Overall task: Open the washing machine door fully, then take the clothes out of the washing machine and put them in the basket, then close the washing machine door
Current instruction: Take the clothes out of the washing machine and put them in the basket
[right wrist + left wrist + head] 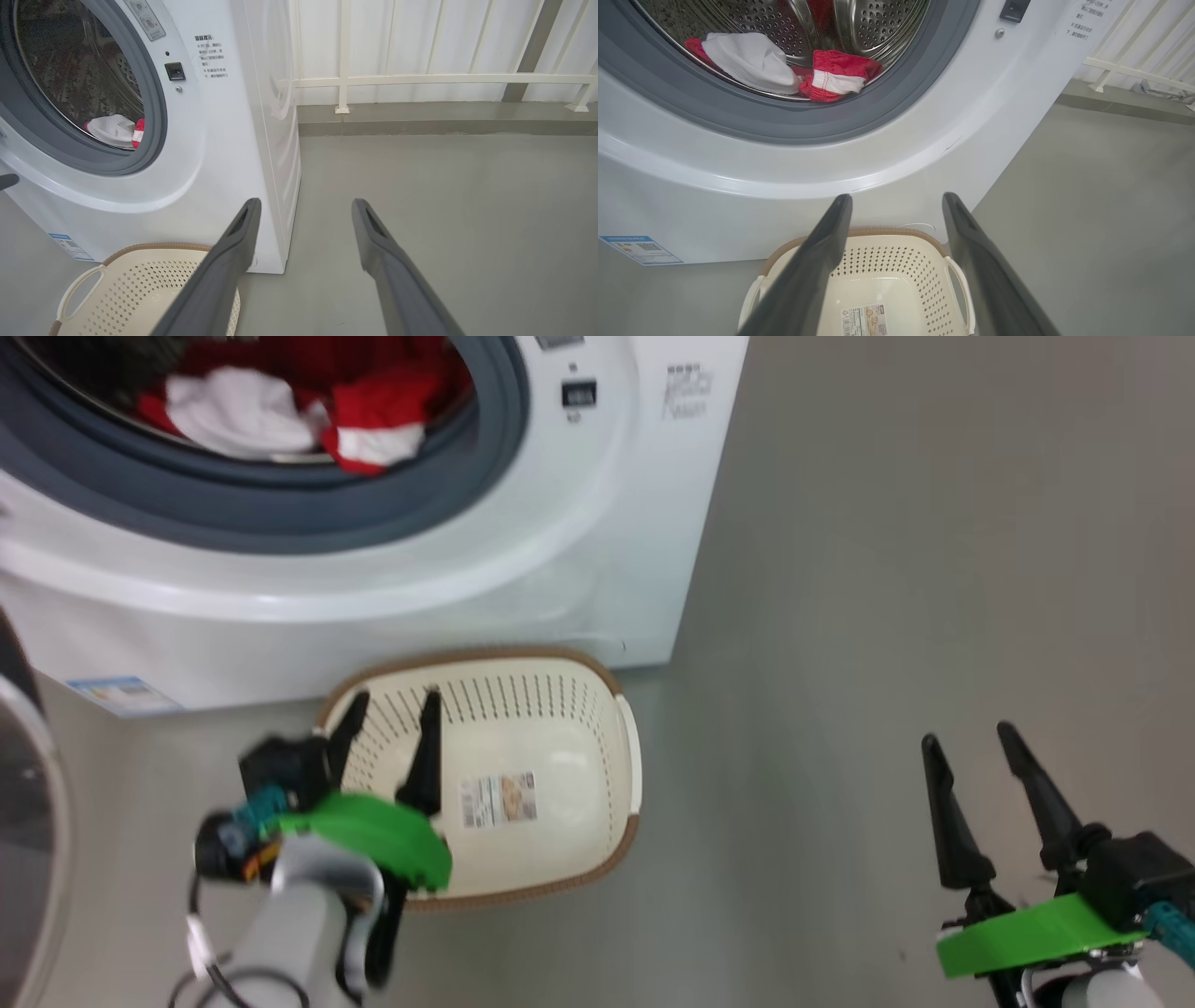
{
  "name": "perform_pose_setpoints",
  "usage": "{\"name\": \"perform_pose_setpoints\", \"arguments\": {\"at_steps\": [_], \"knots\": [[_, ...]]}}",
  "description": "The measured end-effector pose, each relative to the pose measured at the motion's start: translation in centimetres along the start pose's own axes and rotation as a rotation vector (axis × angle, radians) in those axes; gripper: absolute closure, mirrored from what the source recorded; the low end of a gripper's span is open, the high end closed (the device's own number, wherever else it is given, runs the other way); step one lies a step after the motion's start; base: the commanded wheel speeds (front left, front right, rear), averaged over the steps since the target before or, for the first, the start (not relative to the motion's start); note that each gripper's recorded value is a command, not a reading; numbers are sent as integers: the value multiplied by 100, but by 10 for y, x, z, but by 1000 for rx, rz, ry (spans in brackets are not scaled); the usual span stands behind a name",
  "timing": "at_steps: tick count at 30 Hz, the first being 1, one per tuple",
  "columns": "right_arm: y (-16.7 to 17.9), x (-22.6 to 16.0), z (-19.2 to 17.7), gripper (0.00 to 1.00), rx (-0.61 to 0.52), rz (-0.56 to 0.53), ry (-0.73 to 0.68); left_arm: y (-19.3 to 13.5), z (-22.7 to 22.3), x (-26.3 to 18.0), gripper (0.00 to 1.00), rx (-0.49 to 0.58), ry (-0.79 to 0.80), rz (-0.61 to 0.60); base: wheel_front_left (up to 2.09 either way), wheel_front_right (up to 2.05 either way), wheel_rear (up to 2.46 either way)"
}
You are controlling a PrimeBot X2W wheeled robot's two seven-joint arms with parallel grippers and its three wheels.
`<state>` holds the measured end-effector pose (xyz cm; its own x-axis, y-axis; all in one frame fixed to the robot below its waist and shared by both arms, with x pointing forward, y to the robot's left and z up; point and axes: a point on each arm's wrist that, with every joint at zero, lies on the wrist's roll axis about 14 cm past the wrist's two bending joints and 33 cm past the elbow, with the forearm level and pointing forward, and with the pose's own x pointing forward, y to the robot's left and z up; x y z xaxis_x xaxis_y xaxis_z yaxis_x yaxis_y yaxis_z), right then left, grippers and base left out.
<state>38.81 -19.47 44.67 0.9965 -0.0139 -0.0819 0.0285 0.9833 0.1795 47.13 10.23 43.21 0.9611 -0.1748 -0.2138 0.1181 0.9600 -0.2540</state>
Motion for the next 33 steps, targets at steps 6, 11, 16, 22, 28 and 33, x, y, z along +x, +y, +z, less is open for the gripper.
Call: {"name": "perform_pose_setpoints", "arguments": {"at_steps": [6,11,16,22,28,33], "knots": [[-10,18,-15,0,3,-28,32,4,-8,50,0,-33,41,-9,0,0,0],[-18,26,-26,0,12,-52,59,13,-5,86,0,-59,34,2,0,0,0],[-25,28,-32,0,12,-72,74,20,19,119,0,-62,-31,11,0,0,0],[-30,30,-33,0,18,-87,76,19,48,154,0,-66,-87,-7,0,0,0],[-36,30,-35,0,31,-105,81,21,65,182,0,-77,-112,-12,0,0,0],[-42,27,-36,0,35,-124,89,21,72,202,0,-93,-102,-16,0,0,0]]}}
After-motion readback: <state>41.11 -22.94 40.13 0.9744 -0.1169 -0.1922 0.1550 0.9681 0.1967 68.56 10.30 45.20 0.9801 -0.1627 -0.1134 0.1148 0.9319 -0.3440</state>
